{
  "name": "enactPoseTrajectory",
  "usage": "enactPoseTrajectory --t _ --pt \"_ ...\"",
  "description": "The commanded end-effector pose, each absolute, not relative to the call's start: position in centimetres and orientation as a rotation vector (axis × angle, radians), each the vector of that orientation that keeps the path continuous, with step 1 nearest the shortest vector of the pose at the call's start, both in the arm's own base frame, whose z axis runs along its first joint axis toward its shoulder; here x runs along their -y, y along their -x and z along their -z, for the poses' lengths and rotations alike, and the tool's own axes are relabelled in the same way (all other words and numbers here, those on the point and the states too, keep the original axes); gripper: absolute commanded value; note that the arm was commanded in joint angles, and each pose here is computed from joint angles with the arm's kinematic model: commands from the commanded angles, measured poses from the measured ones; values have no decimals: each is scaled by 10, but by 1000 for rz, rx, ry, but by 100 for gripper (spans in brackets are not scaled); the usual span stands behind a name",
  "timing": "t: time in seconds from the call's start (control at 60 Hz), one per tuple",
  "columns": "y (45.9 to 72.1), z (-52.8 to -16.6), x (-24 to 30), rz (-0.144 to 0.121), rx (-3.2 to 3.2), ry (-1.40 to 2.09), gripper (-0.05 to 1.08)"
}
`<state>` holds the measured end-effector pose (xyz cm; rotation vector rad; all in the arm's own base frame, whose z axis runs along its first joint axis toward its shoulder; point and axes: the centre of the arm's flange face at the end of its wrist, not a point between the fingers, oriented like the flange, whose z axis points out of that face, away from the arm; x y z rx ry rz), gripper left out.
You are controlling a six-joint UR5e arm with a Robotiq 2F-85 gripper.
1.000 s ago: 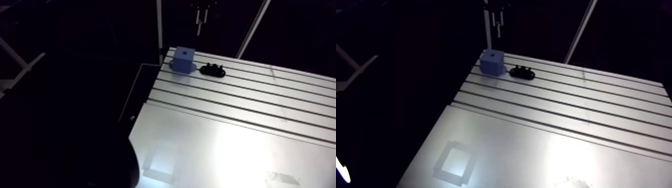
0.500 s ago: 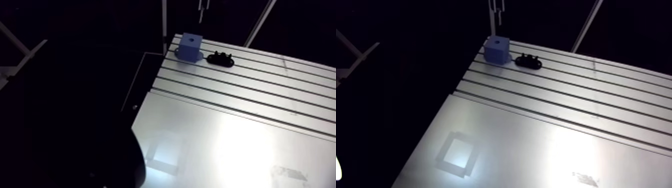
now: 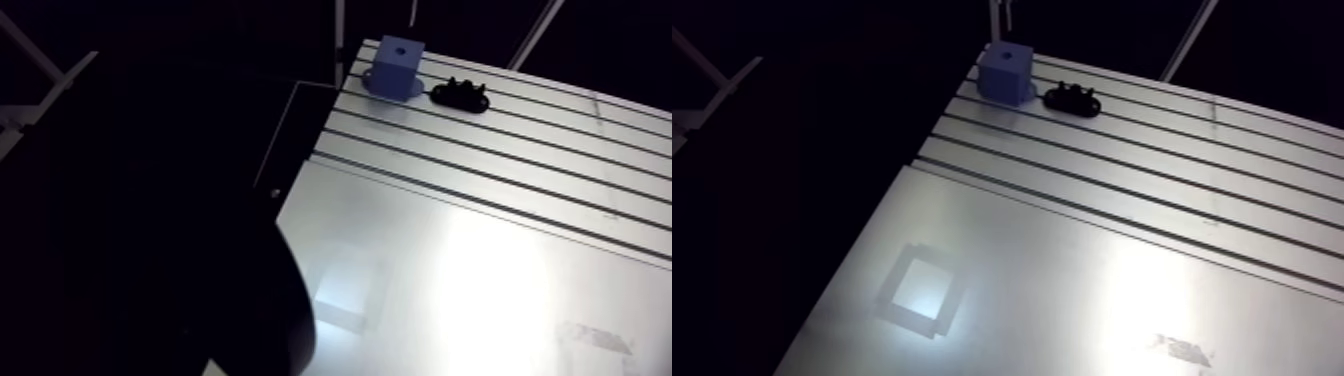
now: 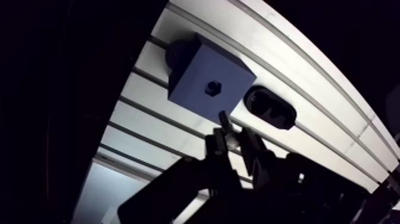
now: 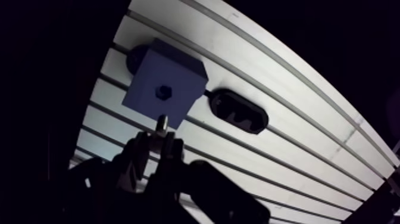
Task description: Pick up the M10 bolt and insert it into the hex recess until seated.
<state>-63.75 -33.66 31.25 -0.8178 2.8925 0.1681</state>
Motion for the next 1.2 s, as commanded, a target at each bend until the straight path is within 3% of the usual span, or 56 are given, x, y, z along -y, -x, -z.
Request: enactPoseTrajectory --t 0.017,1.2 --pt "643 -308 343 -172 -2893 828 76" --pt "645 -279 344 -175 -2855 818 76"
